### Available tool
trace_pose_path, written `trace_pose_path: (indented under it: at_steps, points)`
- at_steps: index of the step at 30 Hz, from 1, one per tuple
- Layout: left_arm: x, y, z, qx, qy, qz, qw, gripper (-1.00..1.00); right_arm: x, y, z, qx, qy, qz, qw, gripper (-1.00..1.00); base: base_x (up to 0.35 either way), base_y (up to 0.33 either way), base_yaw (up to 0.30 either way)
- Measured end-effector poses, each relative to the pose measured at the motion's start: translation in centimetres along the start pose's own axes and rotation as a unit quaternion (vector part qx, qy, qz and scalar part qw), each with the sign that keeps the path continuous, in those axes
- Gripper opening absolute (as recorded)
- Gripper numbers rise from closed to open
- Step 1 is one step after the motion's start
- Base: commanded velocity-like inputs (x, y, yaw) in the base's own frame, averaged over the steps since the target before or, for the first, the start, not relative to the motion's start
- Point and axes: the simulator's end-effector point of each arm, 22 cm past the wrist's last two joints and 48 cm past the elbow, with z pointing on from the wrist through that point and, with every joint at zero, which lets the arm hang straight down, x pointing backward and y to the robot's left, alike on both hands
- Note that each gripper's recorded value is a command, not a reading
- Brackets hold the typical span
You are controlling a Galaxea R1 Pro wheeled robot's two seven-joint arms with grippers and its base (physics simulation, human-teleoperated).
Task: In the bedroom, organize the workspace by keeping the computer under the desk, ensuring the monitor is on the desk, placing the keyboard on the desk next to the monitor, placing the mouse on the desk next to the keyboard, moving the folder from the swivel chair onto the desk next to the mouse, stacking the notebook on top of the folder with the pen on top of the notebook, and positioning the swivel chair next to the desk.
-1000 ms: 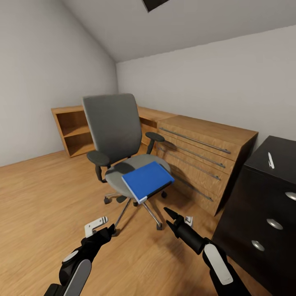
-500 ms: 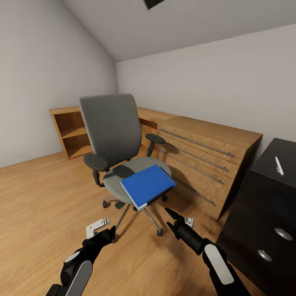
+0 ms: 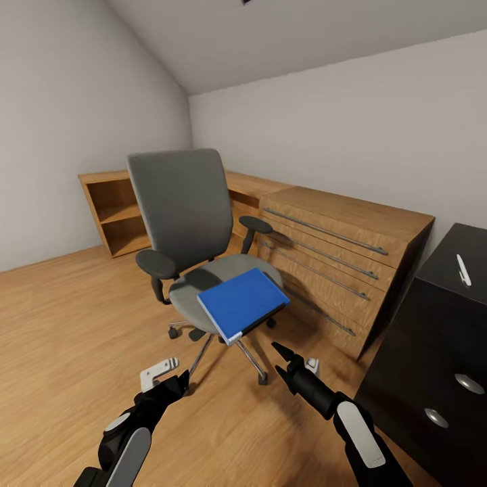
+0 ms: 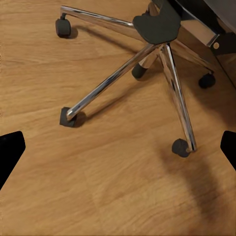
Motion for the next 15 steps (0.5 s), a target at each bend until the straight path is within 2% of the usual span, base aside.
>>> trace_pose_path:
  at_steps: [8,15]
  points:
    - [-0.22,0.24,0.01,-0.002,-0.002,0.000,1.0000,1.00,0.05,0.01,0.01,0.000,0.001,0.001,1.0000,1.00,0.004,0.003,0.000]
    - [-0.18,0.32,0.03,-0.002,-0.002,0.000,1.0000,1.00,0.10,0.03,0.01,0.000,0.002,0.001,1.0000,1.00,0.121,0.101,0.000]
